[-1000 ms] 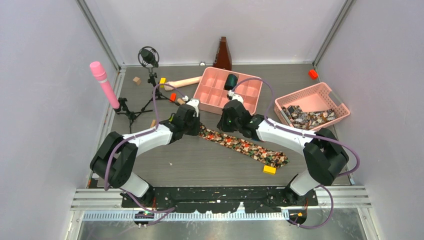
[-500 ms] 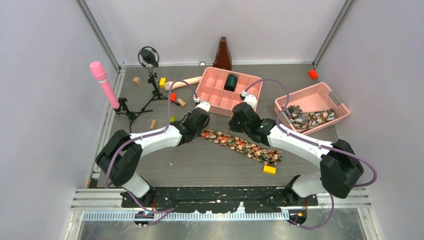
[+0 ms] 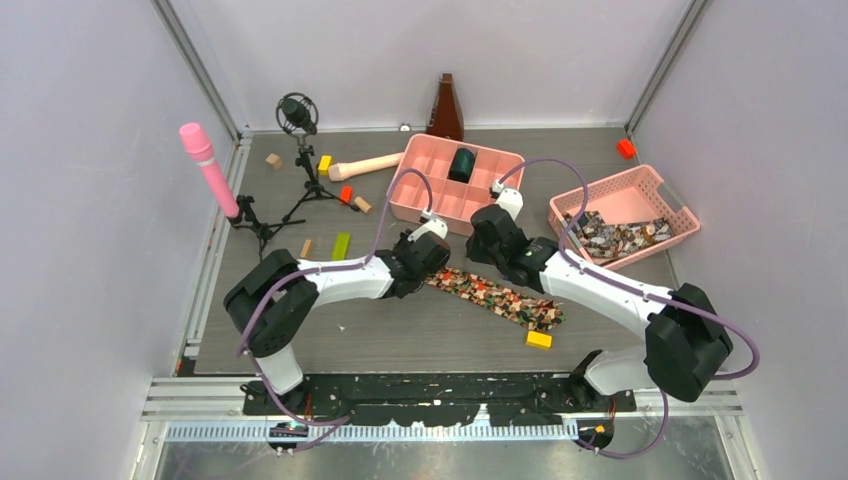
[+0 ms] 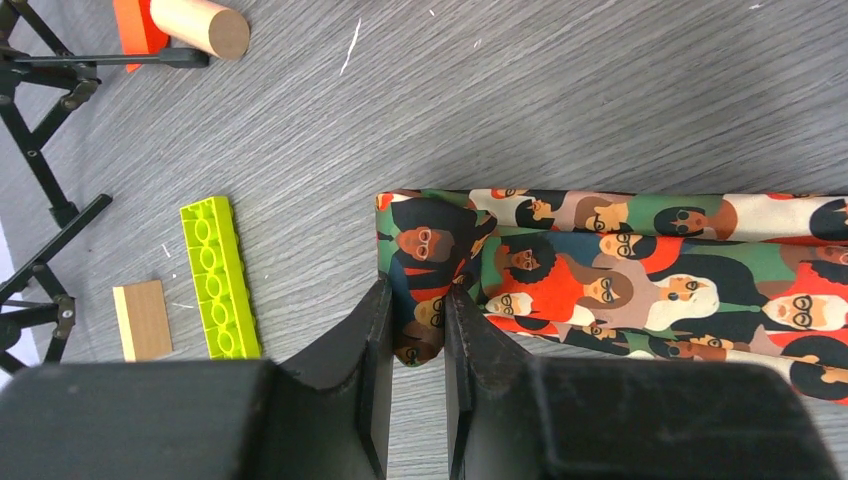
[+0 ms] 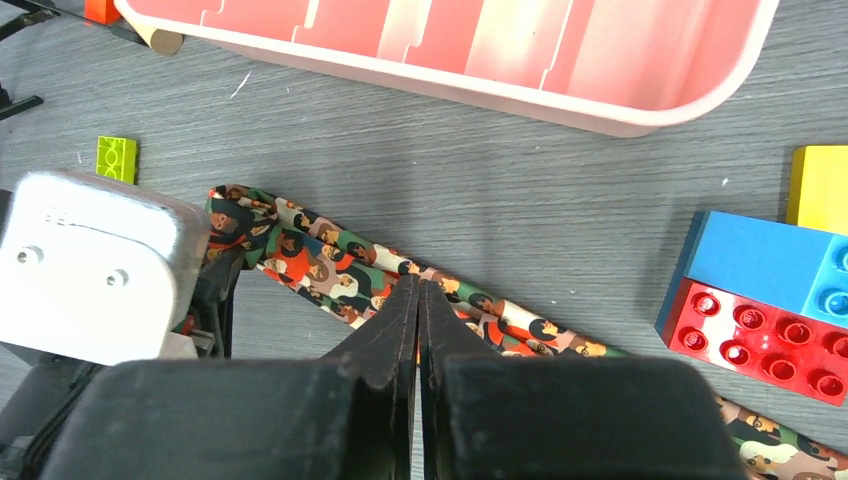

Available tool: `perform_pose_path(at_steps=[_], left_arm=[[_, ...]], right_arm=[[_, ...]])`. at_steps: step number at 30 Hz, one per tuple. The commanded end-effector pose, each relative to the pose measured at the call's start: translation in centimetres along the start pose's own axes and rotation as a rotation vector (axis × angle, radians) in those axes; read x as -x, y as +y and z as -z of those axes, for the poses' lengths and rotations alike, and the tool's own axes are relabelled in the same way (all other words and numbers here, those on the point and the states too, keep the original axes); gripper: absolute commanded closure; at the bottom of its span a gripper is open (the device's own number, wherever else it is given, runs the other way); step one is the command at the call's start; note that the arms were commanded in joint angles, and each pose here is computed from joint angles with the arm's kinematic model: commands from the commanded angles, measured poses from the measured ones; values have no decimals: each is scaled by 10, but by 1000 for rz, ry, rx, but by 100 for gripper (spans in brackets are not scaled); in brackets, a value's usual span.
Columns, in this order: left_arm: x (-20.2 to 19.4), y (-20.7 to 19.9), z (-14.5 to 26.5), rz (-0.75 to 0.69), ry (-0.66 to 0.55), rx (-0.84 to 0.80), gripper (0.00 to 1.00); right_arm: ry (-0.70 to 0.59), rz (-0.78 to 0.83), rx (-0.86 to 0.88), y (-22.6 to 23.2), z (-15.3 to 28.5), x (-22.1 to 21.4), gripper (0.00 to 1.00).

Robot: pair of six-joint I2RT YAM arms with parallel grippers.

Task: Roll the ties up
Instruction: Roll the tie at the center of the board.

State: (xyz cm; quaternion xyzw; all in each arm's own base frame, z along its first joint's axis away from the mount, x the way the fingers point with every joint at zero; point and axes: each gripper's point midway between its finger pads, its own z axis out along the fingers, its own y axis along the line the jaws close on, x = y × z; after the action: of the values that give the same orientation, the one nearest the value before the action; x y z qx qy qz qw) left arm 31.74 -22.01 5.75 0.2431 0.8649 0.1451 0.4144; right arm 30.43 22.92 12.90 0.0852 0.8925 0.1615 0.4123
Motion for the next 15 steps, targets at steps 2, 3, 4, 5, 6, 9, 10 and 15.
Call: perform_pose_path(at_steps=[2,3,4,5,6,9,10,15], left_arm=[[1,-3,1,-37,0,30,95],[0,-6,1,-42,3,24,94],[0,-9,2,-44,3,16,92],[-1,-12,2,-47,4,6,90],[-1,-16,2,-50,5,-2,88],[-4,-23,3,-52,13,-22,80],[-5,-25,3,-51,14,-29,77],[-4,-30,6,-39,15,-61,67]], right_arm=[[-67,-37,-4,-3,10,18,92],[-68,-38,-6,-4,10,18,92],[-70,-39,-9,-5,11,19,90],[-71,-40,-10,-6,11,19,90],[-70,-40,-10,-6,11,19,89],[-72,-40,-9,-7,12,19,86],[-72,-40,-9,-7,12,19,86],[-66,-41,-13,-10,11,17,82]])
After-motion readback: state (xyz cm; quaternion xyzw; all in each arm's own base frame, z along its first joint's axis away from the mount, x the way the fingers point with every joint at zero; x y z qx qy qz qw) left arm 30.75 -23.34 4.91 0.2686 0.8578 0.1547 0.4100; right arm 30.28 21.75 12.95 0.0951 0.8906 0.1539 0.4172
